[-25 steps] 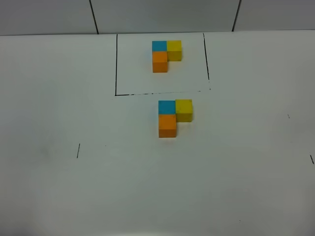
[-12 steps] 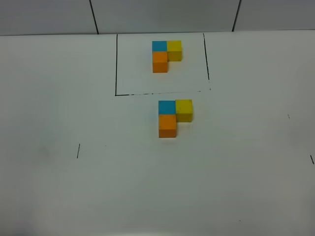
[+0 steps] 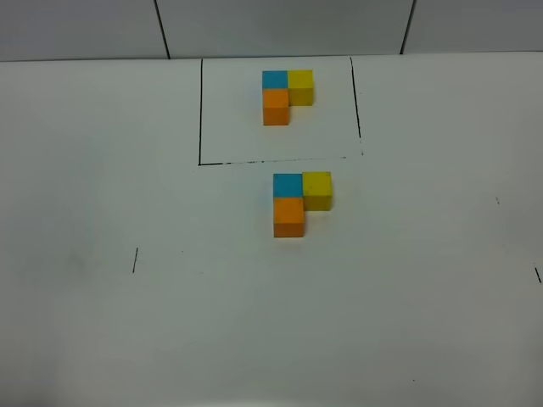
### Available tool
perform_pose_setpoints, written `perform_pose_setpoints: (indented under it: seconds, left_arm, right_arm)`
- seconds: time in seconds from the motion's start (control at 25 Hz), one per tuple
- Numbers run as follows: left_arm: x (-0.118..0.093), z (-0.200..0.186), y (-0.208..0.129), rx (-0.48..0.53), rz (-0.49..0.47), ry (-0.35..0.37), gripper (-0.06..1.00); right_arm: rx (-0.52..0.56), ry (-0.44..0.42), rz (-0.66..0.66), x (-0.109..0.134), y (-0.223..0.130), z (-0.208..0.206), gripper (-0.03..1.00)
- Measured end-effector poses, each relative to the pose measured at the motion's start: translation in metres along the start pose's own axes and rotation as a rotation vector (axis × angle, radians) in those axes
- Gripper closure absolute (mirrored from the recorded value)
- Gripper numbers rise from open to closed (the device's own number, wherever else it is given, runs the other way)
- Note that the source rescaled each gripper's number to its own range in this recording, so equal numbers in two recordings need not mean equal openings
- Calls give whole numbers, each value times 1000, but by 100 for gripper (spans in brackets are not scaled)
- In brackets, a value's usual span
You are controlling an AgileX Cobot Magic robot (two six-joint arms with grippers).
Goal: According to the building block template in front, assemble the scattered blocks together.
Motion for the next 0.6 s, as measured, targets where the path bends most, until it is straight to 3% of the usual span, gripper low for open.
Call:
perform_pose_setpoints:
  seconds: [0.6]
  left_arm:
    - [0,0,0,0,0,0,48]
  right_arm:
    - [0,0,7,0,0,0,21]
Point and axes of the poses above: a point on each arm's last joint axis where the gripper is mounted, z pointing out along that axis toward the gripper, x along the wrist's bending axis when the last joint is at zero, y = z × x, the point moved 7 cm from there along z, pointing out along that axis toward the gripper, and after that the axes turned 10 degrees about z, right-handed, at the moved point
